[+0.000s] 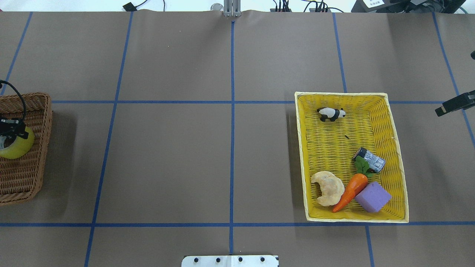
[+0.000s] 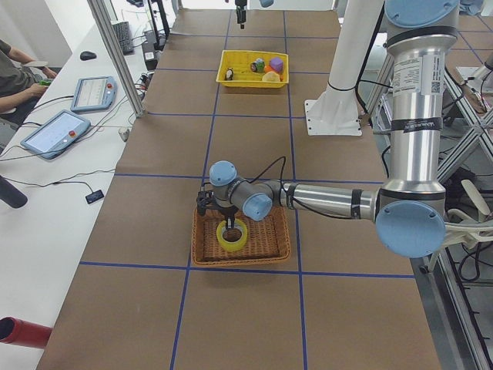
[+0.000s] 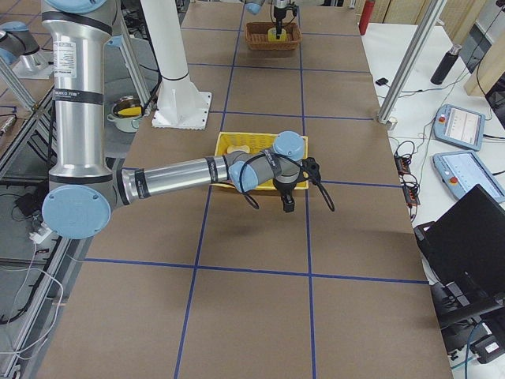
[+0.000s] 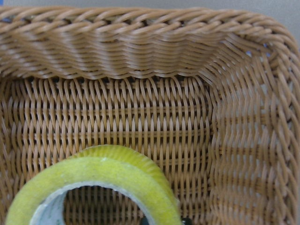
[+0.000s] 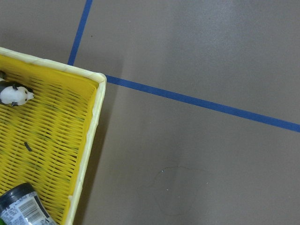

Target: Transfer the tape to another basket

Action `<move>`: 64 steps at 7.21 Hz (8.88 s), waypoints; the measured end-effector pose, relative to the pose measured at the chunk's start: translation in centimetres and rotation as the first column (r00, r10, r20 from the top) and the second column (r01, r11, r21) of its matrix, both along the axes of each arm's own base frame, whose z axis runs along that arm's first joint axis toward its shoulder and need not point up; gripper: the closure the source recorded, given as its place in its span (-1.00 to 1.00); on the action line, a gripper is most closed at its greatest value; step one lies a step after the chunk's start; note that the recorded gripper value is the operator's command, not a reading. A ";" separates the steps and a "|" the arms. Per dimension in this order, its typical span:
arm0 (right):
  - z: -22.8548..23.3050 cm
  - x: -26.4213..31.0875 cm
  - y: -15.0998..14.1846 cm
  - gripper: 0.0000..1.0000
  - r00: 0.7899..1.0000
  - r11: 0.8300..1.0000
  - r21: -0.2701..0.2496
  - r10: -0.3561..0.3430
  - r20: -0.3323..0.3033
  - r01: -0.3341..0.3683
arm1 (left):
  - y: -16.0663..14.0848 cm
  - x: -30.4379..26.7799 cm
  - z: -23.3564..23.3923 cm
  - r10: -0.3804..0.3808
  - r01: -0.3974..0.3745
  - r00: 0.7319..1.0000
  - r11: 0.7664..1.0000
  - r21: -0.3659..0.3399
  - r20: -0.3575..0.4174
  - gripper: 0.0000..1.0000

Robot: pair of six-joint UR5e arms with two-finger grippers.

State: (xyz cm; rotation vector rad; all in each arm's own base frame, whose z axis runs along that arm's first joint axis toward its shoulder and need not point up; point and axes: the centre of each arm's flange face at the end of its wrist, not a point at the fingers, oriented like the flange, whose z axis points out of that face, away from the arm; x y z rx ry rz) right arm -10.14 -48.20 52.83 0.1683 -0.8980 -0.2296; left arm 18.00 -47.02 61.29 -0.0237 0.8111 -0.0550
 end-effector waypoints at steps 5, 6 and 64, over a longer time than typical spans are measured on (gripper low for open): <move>-1.8 3.4 -0.6 -1.00 0.999 0.999 -0.032 0.043 0.025 -0.042 | -0.6 -6.1 -7.8 0.058 -0.063 0.998 0.987 0.151 0.037 -0.96; -1.5 4.7 -0.6 -1.00 0.999 0.998 -0.027 0.051 0.020 -0.050 | -0.7 -9.1 -9.1 0.109 -0.121 0.991 0.973 0.198 0.072 -0.96; 2.4 7.9 -2.0 -1.00 0.975 0.998 -0.023 -0.056 -0.213 0.052 | -4.2 -17.4 -2.4 0.126 -0.120 0.992 0.950 0.290 -0.004 -0.97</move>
